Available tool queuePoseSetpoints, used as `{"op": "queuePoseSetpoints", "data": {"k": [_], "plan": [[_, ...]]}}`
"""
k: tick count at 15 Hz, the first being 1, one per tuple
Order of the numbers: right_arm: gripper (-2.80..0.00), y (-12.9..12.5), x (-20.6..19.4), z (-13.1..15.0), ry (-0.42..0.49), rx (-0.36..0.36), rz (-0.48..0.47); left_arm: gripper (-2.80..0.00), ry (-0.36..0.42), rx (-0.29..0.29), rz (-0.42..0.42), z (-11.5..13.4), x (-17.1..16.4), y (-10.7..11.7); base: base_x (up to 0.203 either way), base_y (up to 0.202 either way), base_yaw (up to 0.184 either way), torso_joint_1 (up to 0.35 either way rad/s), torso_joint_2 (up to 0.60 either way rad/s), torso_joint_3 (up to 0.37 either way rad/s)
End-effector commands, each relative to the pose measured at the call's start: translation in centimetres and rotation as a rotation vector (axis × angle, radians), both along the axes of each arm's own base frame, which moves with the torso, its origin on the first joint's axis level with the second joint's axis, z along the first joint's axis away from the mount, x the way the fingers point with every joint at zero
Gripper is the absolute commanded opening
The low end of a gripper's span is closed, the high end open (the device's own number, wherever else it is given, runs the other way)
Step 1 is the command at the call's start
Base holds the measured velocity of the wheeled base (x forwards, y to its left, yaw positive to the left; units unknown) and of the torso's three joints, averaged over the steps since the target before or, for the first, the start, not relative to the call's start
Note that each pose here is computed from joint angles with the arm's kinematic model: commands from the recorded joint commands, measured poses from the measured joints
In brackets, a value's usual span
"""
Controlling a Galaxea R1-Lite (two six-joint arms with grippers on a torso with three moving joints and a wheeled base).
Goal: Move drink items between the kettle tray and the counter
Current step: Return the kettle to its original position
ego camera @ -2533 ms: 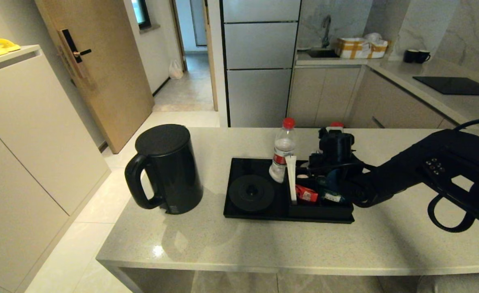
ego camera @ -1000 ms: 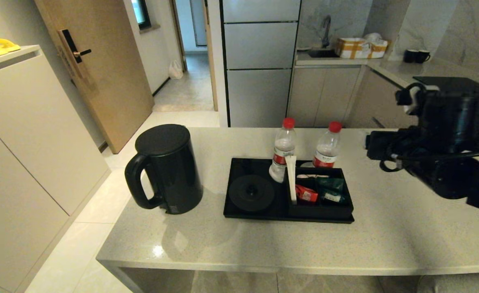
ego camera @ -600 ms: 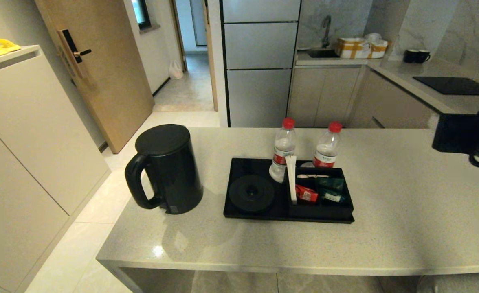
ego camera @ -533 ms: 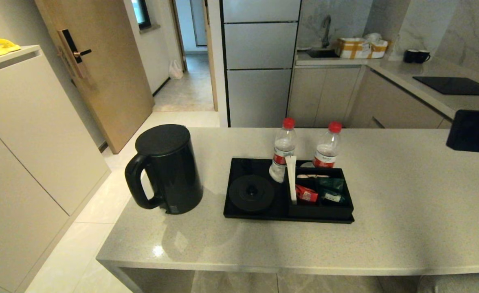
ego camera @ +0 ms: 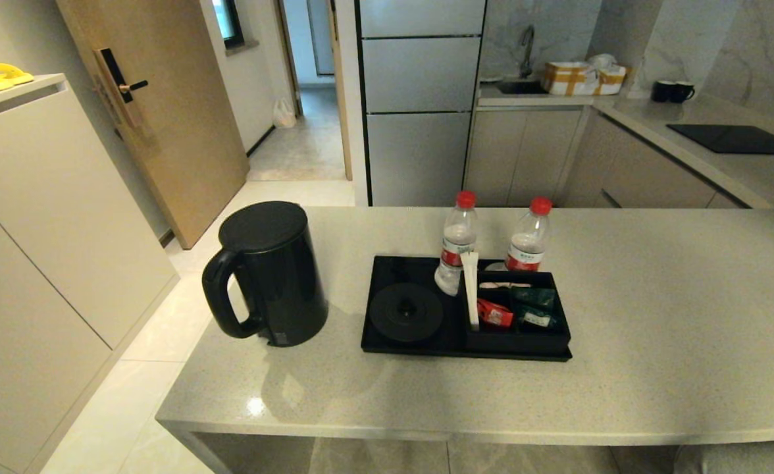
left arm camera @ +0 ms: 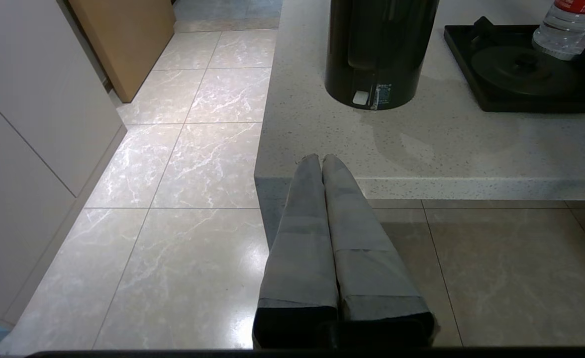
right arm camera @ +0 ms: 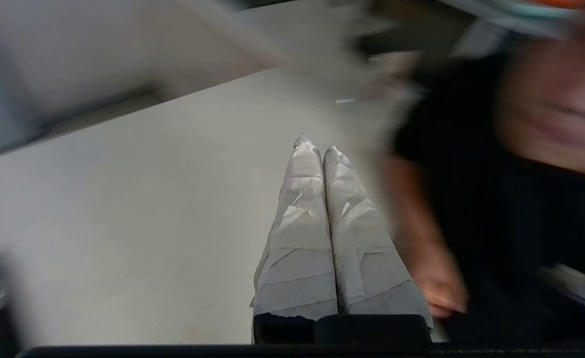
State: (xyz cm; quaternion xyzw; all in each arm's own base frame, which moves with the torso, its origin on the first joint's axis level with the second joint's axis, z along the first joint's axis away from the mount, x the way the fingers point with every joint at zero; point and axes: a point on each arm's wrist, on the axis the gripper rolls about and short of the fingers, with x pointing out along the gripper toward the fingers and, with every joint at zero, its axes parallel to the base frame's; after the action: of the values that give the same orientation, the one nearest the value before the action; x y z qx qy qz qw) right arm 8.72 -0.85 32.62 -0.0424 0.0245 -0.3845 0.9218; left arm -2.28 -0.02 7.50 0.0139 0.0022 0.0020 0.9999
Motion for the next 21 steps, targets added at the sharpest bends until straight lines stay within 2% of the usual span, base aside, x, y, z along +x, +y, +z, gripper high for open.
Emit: {"op": "queuePoseSetpoints", "data": {"k": [1, 4, 7, 9, 10, 11, 13, 14, 17, 19, 21], "plan": [[-2.80, -0.9, -7.1, 0.5, -0.135, -0.006, -0.128, -2.80, 0.003, 0.000, 0.001, 0.0, 0.0, 0.0, 0.000, 0.000, 0.000, 0.000, 0.00, 0.000], [-2.80, -0.4, -13.4, -1.6, -0.157, -0.020, -0.213, -2.80, 0.003, 0.000, 0.001, 0.0, 0.0, 0.0, 0.000, 0.000, 0.000, 0.000, 0.00, 0.000], [-2.80, 0.5, -17.3, -4.8, -0.155, -0.031, -0.245, -2.80, 0.003, 0.000, 0.001, 0.0, 0.0, 0.0, 0.000, 0.000, 0.000, 0.000, 0.00, 0.000], [-2.80, 0.9, -17.6, -7.1, -0.136, -0.035, -0.098, -2.80, 0.003, 0.000, 0.001, 0.0, 0.0, 0.0, 0.000, 0.000, 0.000, 0.000, 0.00, 0.000], [-2.80, 0.9, -17.2, -7.7, -0.134, 0.004, -0.055, -2.80, 0.003, 0.000, 0.001, 0.0, 0.0, 0.0, 0.000, 0.000, 0.000, 0.000, 0.00, 0.000], [-2.80, 1.0, -17.3, -8.1, -0.116, 0.044, 0.011, -2.80, 0.003, 0.000, 0.001, 0.0, 0.0, 0.0, 0.000, 0.000, 0.000, 0.000, 0.00, 0.000], [-2.80, 0.5, -18.3, -7.4, -0.117, 0.051, 0.170, -2.80, 0.003, 0.000, 0.001, 0.0, 0.0, 0.0, 0.000, 0.000, 0.000, 0.000, 0.00, 0.000], [-2.80, 0.2, -18.9, -8.1, -0.116, 0.053, 0.218, -2.80, 0.003, 0.001, 0.001, 0.0, 0.0, 0.0, 0.000, 0.000, 0.000, 0.000, 0.00, 0.000], [-2.80, 0.0, -20.8, -13.5, -0.167, 0.054, 0.288, -2.80, 0.003, 0.001, 0.001, 0.0, 0.0, 0.0, 0.000, 0.000, 0.000, 0.000, 0.00, 0.000], [-2.80, 0.0, -18.3, -16.3, -0.156, 0.094, 0.366, -2.80, 0.003, 0.001, 0.001, 0.0, 0.0, 0.0, 0.000, 0.000, 0.000, 0.000, 0.00, 0.000], [-2.80, 0.2, -14.4, -19.7, -0.105, 0.083, 0.480, -2.80, 0.003, 0.001, 0.001, 0.0, 0.0, 0.0, 0.000, 0.000, 0.000, 0.000, 0.00, 0.000]]}}
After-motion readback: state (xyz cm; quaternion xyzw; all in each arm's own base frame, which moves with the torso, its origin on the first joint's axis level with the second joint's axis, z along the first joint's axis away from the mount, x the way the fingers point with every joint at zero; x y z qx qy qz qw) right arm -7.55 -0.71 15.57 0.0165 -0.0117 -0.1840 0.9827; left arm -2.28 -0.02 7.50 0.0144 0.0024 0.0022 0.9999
